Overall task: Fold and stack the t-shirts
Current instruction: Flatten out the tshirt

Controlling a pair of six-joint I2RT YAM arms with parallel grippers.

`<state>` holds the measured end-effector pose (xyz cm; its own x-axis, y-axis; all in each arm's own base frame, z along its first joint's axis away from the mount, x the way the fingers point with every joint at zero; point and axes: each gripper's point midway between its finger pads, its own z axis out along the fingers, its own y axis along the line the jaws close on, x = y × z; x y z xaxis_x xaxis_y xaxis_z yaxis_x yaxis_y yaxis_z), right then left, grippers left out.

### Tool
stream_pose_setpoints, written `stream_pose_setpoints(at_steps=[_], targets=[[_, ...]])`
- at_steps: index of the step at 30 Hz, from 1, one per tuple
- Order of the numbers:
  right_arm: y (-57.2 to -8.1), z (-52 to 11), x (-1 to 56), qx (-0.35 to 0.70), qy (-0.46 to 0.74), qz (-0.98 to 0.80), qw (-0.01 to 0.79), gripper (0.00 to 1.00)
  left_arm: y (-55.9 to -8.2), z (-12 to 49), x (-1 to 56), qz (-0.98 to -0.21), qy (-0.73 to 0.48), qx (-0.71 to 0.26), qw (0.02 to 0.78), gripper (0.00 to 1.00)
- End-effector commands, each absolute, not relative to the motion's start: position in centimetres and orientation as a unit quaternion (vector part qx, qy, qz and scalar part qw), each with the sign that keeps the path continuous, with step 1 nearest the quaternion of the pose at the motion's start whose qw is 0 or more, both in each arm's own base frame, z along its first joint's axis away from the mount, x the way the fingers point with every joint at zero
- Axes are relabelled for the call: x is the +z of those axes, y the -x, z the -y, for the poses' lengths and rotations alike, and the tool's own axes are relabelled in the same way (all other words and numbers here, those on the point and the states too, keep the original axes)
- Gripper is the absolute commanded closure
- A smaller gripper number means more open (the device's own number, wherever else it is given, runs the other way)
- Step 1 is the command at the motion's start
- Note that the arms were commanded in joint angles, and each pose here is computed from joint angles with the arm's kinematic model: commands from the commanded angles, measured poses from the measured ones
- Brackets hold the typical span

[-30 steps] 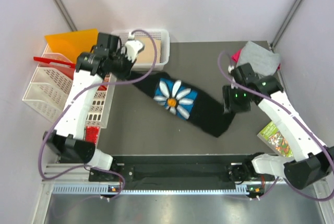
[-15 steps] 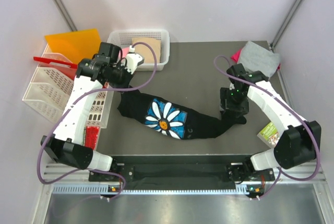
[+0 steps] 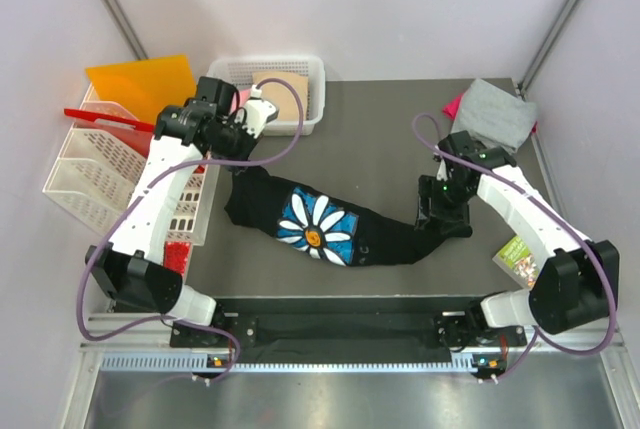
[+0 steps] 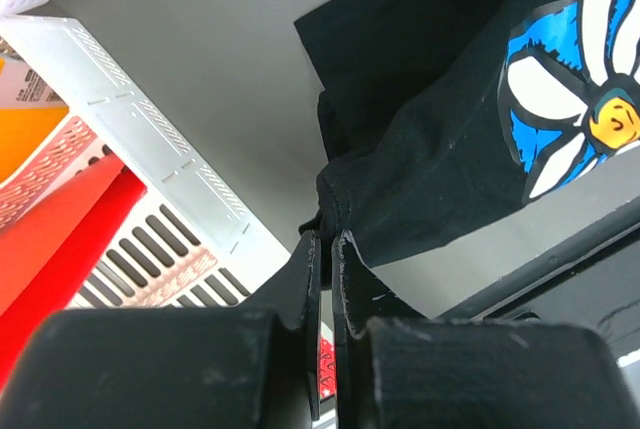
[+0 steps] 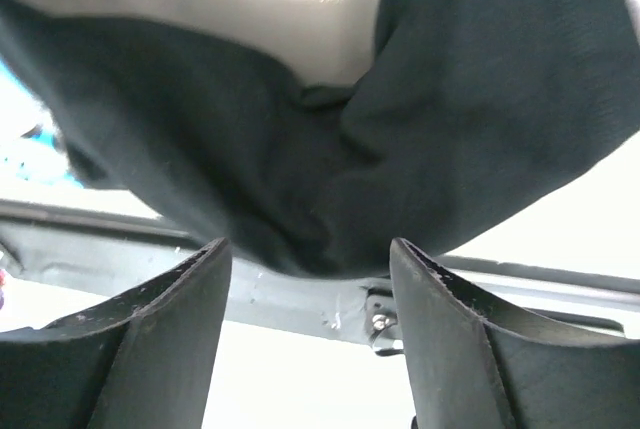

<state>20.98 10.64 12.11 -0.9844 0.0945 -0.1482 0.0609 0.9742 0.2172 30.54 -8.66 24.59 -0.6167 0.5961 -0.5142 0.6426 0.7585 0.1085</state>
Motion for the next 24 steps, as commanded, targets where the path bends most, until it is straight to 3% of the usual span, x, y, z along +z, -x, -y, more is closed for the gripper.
stream_pose_setpoints(at_steps=[1, 3, 6, 8, 13, 19, 20, 22, 23, 24], targets=[[-20.1, -11.7, 12.7, 0.146, -0.035, -0.986, 0.077, 0.39, -32.9, 8.7, 26.4, -0.885, -0.345, -0.029, 0.312, 1.0], [-20.2, -11.8, 12.2, 0.148, -0.032, -0.986, 0.072, 0.46, -33.5, 8.9, 26.3, -0.883, -0.346, -0.027, 0.316, 1.0], [-21.2, -12.0, 12.0, 0.148, -0.032, -0.986, 0.074, 0.82, -34.3, 9.0, 26.4, -0.882, -0.346, -0.025, 0.32, 1.0], [-22.1, -11.9, 12.2, 0.141, -0.035, -0.986, 0.082, 1.0, -34.6, 8.9, 26.6, -0.881, -0.345, -0.021, 0.323, 1.0], [-25.5, -10.8, 14.5, 0.116, -0.052, -0.983, 0.13, 1.0, -36.8, 7.9, 27.4, -0.875, -0.332, 0.019, 0.352, 1.0], [-35.7, -8.5, 20.5, 0.108, -0.108, -0.959, 0.239, 1.0, -44.4, 5.6, 29.9, -0.856, -0.284, 0.12, 0.416, 1.0], [-39.1, -8.2, 22.9, 0.107, -0.115, -0.949, 0.273, 1.0, -45.9, 5.3, 33.2, -0.841, -0.268, 0.131, 0.451, 1.0], [-41.9, -7.8, 25.3, 0.115, -0.125, -0.938, 0.301, 1.0, -48.9, 5.2, 33.2, -0.841, -0.259, 0.14, 0.453, 1.0], [-43.9, -7.8, 27.6, 0.137, -0.13, -0.925, 0.329, 1.0, -49.8, 5.2, 37.4, -0.818, -0.246, 0.147, 0.498, 1.0], [-44.6, -7.8, 28.7, 0.148, -0.137, -0.918, 0.341, 1.0, -51.1, 5.5, 37.1, -0.818, -0.248, 0.149, 0.497, 1.0]])
